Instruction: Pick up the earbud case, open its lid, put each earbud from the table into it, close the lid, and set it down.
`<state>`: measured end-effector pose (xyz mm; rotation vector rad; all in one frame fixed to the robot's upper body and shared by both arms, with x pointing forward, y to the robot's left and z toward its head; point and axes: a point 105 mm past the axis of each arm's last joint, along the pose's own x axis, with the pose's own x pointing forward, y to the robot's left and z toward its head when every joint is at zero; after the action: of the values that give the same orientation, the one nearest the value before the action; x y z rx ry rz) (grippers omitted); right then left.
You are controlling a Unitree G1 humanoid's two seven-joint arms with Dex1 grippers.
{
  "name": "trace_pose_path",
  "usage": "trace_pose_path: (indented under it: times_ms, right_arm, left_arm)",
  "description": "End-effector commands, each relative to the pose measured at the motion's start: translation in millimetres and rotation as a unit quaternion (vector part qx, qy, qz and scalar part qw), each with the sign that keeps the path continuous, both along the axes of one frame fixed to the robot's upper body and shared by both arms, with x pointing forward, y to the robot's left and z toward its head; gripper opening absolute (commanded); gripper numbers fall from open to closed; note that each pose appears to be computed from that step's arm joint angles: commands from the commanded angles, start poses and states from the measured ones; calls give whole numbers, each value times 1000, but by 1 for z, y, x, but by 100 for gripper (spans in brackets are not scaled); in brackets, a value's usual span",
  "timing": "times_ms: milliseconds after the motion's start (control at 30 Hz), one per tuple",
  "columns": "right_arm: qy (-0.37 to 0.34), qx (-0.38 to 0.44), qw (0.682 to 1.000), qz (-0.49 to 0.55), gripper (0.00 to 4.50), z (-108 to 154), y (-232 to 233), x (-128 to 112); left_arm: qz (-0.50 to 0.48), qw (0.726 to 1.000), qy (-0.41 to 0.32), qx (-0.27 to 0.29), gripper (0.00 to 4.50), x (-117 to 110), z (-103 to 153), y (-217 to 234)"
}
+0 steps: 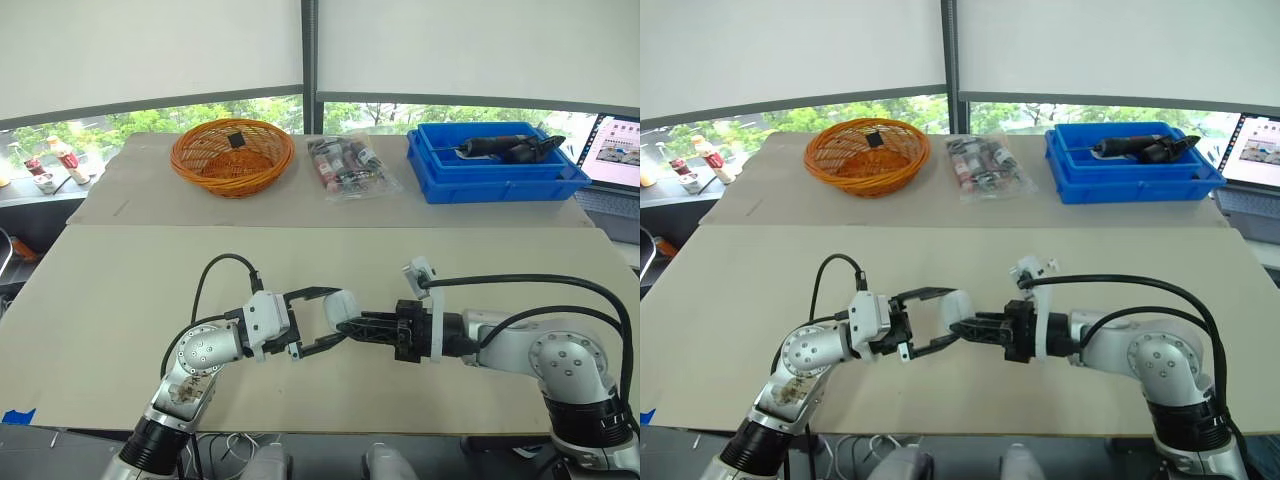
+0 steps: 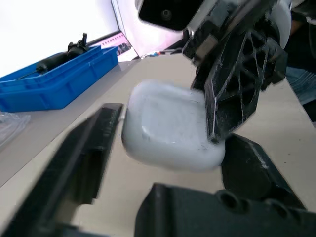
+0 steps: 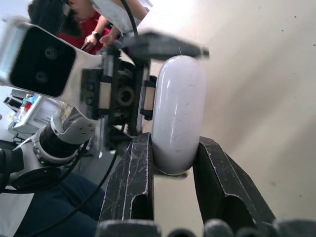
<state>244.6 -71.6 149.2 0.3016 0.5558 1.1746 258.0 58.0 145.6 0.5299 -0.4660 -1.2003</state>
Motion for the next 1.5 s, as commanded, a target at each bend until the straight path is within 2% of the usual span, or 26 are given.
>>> trace_pose_path:
  times_ms: [33,167,300,500,700,967,1067,1267,1300,1500]
  right_arm:
    - [-82,-64,994,18,72,9,-6,4]
    - [-179,-187,963,76,72,1,-19,7]
    - [-268,-289,905,158,72,-7,-31,7]
    - [-309,-314,875,199,72,-5,-32,12]
    - [-318,-312,871,208,72,-1,-29,16]
    - [-324,-309,869,210,72,3,-26,16]
    - [-327,-306,869,211,72,4,-25,15]
    - [-329,-303,868,217,72,4,-22,12]
    - [-329,-303,868,217,72,4,-22,11]
    - [-327,-305,865,226,72,2,-24,9]
  left_arm:
    - [11,998,51,39,450,9,-12,12]
    - [15,973,207,98,450,9,-39,30]
    - [-20,948,294,117,450,-2,-35,26]
    - [-30,946,301,119,450,-1,-18,7]
    - [-34,954,267,132,450,6,-12,-10]
    - [-58,951,271,135,450,2,-15,-19]
    - [-59,951,272,133,370,3,-16,-21]
    - [-58,953,269,127,65,5,-19,-26]
    - [-56,954,269,123,50,6,-19,-27]
    - [-57,955,267,119,50,6,-20,-29]
